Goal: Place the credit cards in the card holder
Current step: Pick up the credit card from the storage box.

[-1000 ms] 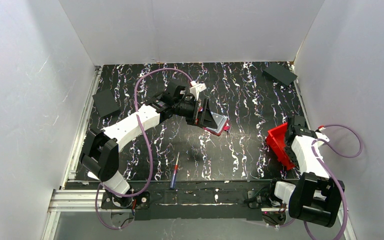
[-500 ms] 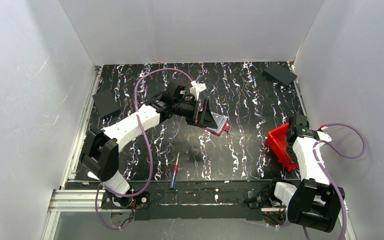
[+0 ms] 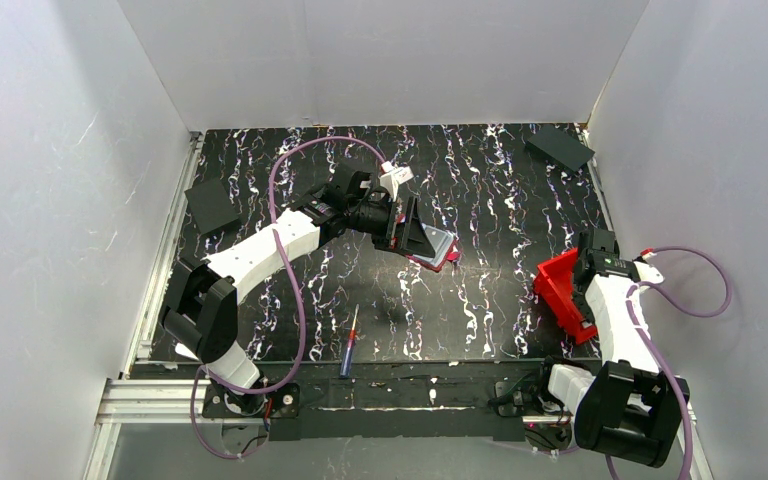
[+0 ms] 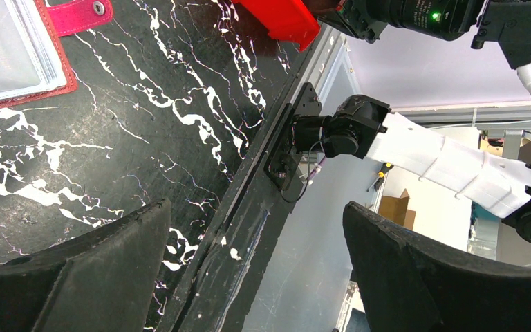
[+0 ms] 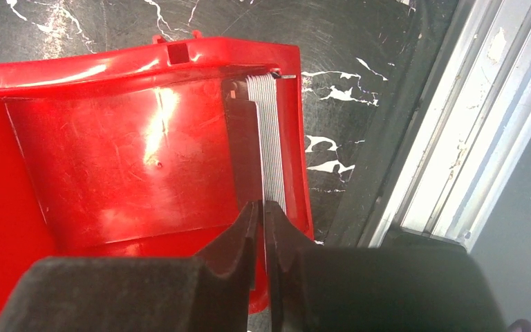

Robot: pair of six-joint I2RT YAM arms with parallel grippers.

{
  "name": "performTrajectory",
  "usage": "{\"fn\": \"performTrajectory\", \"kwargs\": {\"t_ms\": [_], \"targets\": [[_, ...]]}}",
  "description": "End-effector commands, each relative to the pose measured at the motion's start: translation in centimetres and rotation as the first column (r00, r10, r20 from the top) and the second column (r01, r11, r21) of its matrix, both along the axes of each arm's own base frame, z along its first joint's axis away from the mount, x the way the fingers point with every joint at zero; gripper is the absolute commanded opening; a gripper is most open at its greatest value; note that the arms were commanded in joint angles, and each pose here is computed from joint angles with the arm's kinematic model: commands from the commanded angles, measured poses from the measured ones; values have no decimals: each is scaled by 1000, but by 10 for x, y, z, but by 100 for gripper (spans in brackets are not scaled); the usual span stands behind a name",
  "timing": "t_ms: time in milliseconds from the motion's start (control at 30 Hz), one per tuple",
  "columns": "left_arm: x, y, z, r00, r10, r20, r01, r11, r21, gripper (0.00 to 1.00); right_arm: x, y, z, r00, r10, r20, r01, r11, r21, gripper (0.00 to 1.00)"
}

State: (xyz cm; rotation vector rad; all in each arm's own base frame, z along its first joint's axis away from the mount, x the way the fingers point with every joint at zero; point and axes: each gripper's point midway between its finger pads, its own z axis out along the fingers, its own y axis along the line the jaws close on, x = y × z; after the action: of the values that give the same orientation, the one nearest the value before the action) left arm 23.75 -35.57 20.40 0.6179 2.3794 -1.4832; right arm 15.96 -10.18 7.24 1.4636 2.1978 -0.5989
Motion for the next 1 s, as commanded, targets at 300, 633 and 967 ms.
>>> {"fn": "performTrajectory", "kwargs": {"t_ms": [300,633,967], "targets": [[0,-2,21,999,-19,34,20,999,-45,94,7,-7,18,999,-7,33,8,999,-35,1],[0,-2,19,999,-18,32,19,999,-42,94,19,-14,33,997,18,80,-12,997,-74,1],[1,-2,18,999,-14,31,15,999,-36,94,39,-15,66,976,102,190,-82,990,-111,1]]}}
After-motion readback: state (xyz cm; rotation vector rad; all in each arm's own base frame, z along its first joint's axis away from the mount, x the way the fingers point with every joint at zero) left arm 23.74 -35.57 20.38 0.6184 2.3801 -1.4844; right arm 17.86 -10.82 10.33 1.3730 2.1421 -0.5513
